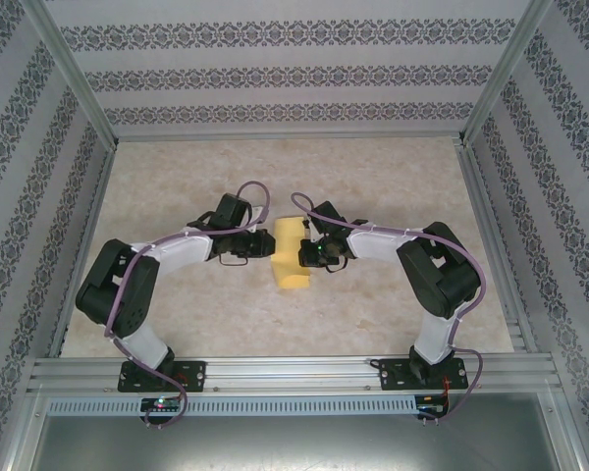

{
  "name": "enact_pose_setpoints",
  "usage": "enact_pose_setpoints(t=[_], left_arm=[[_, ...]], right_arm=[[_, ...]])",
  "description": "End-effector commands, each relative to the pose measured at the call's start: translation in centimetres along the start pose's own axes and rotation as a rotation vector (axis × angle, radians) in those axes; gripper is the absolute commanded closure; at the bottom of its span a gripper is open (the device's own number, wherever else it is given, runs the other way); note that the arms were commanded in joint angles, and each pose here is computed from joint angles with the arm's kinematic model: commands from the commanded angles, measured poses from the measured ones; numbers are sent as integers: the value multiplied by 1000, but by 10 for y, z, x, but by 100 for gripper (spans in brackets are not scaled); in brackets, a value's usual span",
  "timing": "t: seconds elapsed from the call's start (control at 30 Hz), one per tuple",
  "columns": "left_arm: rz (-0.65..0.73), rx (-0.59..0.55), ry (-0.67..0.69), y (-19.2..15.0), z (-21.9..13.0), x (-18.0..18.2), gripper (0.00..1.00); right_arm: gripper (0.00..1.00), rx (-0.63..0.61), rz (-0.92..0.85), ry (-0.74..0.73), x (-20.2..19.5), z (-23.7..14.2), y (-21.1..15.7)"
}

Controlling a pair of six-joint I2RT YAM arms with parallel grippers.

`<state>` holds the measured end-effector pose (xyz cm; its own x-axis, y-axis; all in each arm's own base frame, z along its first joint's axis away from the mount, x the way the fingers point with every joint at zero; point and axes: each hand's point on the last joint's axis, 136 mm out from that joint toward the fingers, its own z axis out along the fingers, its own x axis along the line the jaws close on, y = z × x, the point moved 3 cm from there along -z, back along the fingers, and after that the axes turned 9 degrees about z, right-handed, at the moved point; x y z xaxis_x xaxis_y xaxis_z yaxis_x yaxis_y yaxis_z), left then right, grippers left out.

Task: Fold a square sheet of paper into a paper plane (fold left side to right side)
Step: First fold the square sheet of paper in half at the center of the table, then hold the square sheet of paper at the center of the table.

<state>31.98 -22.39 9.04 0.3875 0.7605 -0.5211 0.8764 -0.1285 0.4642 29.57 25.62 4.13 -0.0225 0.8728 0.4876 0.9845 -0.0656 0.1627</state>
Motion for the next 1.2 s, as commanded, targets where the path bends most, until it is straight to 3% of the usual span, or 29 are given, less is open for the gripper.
enact_pose_setpoints(t=[0.0, 0.27, 0.7, 1.17], left_arm=[[17, -5, -73, 5, 18, -18, 83], [1, 48, -40, 3, 51, -10, 81], [-22, 140, 39, -32, 61, 12, 81], [-13, 177, 73, -41, 65, 15, 81]], right_arm=[[99, 84, 7, -90, -18, 8, -21], [99, 88, 3, -92, -17, 9, -21], [99, 60, -19, -47, -6, 2, -15], [96, -116, -64, 150, 33, -56, 21]])
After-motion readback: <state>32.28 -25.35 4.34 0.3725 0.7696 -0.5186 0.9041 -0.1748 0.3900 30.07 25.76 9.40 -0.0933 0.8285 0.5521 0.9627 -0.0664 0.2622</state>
